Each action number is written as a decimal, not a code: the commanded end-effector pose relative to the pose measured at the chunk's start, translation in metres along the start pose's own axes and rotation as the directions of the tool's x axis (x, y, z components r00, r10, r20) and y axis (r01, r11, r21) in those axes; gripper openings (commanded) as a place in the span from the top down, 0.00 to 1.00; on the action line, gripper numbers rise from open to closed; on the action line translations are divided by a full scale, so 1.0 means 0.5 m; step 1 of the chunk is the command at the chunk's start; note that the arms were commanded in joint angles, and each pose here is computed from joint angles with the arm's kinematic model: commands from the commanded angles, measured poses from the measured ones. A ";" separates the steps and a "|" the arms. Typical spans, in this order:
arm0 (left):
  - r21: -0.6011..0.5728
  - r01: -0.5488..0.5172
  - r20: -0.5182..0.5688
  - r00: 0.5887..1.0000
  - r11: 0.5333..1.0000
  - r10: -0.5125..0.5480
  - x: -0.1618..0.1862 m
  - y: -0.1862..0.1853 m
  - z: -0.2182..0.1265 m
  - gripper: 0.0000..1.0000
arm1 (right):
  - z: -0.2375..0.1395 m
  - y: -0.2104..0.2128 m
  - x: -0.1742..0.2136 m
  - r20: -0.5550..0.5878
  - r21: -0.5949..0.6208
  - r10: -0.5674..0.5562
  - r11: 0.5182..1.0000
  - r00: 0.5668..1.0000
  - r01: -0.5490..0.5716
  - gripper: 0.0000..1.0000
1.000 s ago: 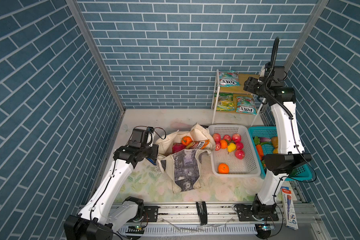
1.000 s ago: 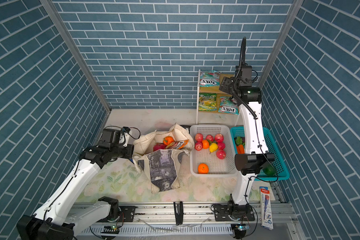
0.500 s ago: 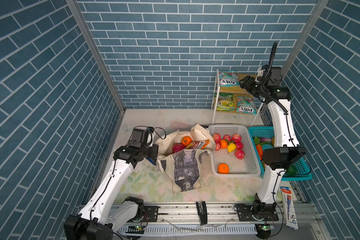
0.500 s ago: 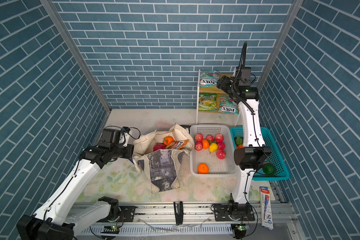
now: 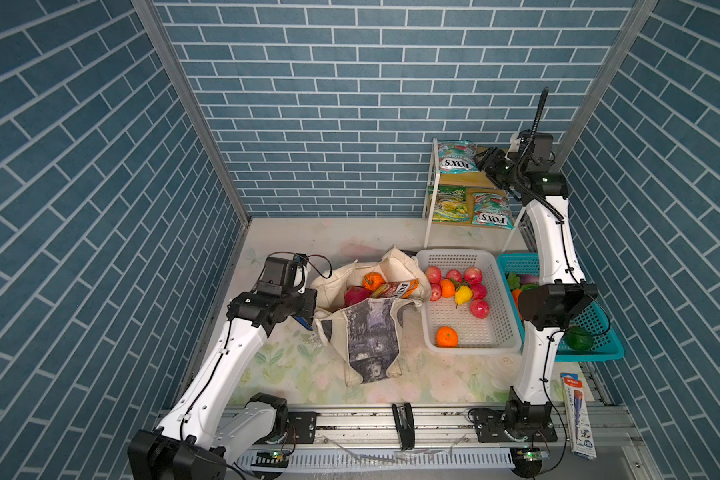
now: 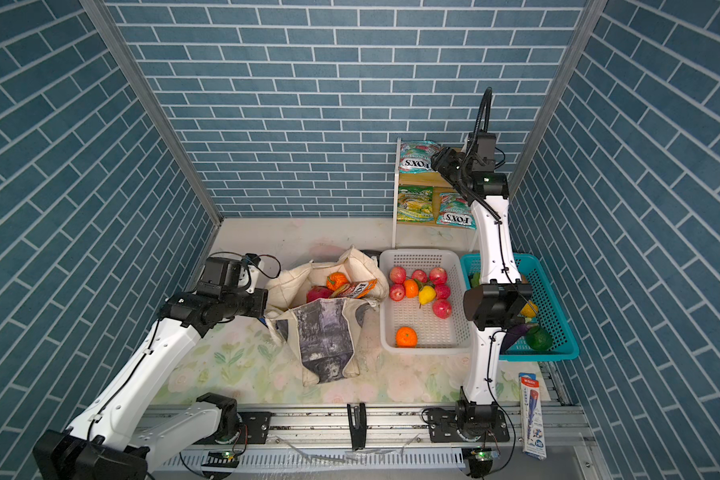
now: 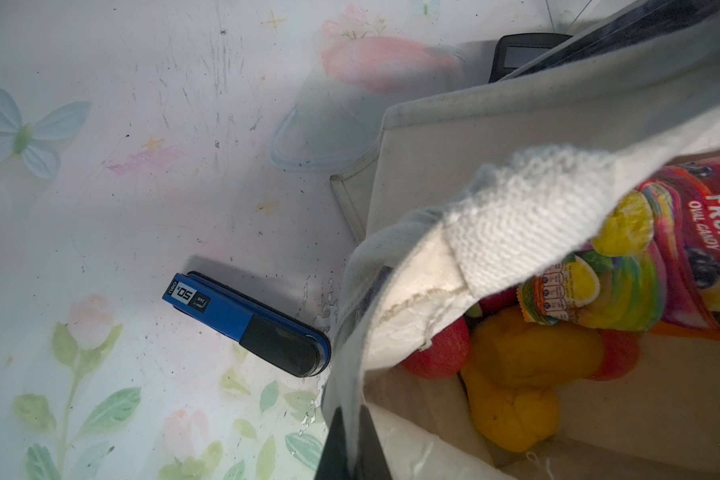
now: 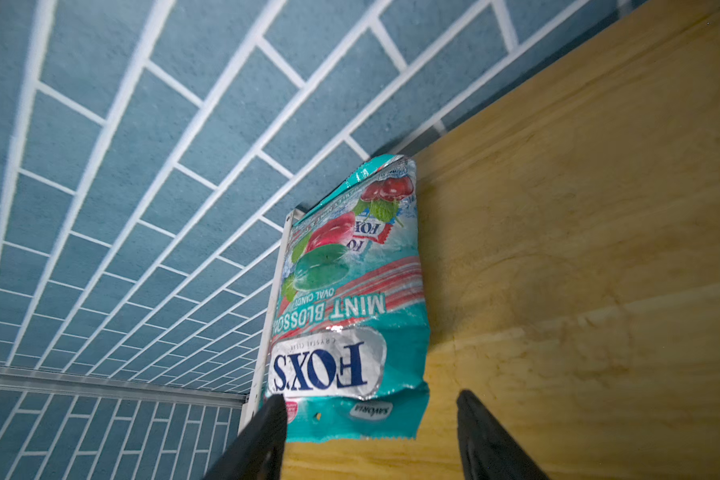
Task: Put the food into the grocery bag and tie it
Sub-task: 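Close the right gripper on the teal Fox's Mint Blossom packet on the shelf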
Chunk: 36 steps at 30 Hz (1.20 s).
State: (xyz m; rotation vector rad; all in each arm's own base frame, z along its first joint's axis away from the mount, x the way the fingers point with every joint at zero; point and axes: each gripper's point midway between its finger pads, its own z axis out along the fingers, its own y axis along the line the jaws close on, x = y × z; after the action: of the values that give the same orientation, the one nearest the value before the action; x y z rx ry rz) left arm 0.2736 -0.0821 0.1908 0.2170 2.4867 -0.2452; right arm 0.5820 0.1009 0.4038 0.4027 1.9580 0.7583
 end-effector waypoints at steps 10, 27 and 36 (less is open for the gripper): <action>-0.011 -0.009 -0.006 1.000 1.000 0.009 0.005 0.005 -0.002 0.95 | 0.059 -0.013 -0.003 0.013 -0.040 0.116 0.992 0.993 -0.116 0.38; -0.013 -0.009 0.001 1.000 1.000 0.009 0.003 0.006 -0.006 0.95 | 0.089 -0.007 -0.002 0.006 -0.093 0.220 0.971 0.975 -0.219 0.69; -0.011 -0.010 0.013 1.000 1.000 0.010 0.001 0.005 -0.012 0.95 | 0.015 0.034 -0.040 0.069 -0.117 0.213 0.972 0.975 -0.204 0.91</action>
State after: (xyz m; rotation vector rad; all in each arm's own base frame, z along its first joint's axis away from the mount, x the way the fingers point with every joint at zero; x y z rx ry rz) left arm 0.2732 -0.0819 0.1920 0.2176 2.4819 -0.2450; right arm 0.6176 0.1089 0.3763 0.6001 1.9067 0.9449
